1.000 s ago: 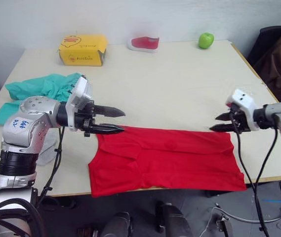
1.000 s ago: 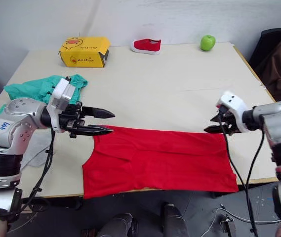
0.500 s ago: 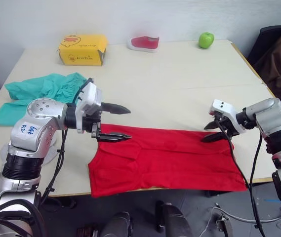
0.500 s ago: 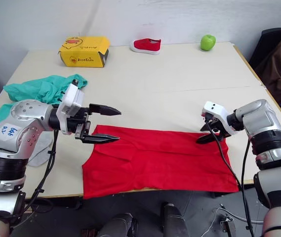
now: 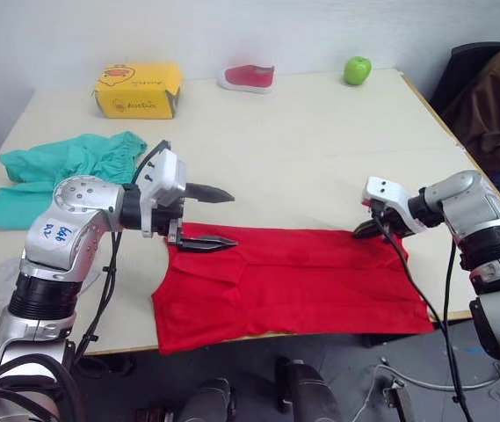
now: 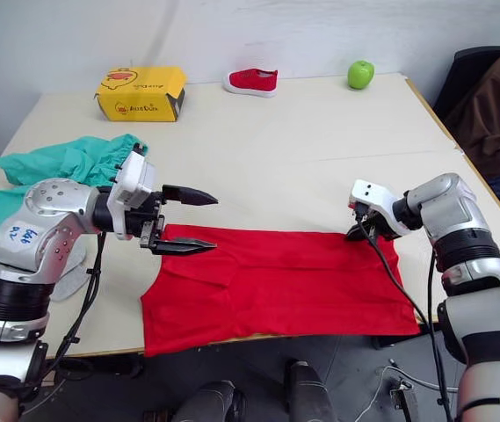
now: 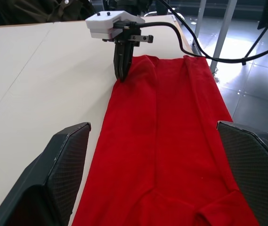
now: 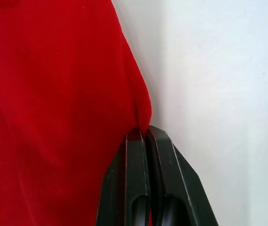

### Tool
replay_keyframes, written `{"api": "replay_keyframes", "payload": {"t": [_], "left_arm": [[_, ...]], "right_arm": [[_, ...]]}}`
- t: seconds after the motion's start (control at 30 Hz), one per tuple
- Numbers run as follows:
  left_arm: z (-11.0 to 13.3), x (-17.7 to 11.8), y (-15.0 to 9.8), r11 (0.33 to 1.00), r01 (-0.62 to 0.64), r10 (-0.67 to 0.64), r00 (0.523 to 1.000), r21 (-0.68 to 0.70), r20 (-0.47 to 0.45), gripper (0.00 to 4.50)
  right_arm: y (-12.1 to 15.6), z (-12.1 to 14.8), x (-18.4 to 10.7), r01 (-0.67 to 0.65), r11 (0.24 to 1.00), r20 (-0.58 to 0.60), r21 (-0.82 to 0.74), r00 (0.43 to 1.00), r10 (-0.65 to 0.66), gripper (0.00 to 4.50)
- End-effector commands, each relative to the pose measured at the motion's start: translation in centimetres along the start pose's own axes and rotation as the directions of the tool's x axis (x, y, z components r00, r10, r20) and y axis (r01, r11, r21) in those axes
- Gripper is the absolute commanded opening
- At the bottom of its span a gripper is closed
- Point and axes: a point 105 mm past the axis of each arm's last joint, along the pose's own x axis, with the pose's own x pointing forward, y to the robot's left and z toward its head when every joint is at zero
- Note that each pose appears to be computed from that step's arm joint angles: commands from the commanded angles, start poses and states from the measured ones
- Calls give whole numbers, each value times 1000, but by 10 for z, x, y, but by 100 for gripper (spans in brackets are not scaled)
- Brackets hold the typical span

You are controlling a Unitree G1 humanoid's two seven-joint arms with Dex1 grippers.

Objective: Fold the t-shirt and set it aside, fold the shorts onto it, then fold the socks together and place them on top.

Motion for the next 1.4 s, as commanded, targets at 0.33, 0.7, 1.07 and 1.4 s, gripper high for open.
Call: {"api": "replay_keyframes", "payload": {"t": [0.33,0.7,1.07,1.4], "left_arm": [[-1,-2,13,994,-99,99,995,50,6,450],[-8,-11,18,986,-163,164,986,44,-14,450],[-16,-8,29,982,-186,187,982,26,-32,450],[-45,-11,72,978,-206,202,973,-20,-111,450]], "right_arm": [[-32,60,15,179,919,-32,-351,979,-203,2],[-54,72,11,371,829,-31,-418,907,-421,2],[-61,86,4,480,801,87,-358,871,-484,90],[-64,57,-57,504,864,255,-22,838,-482,420]]}}
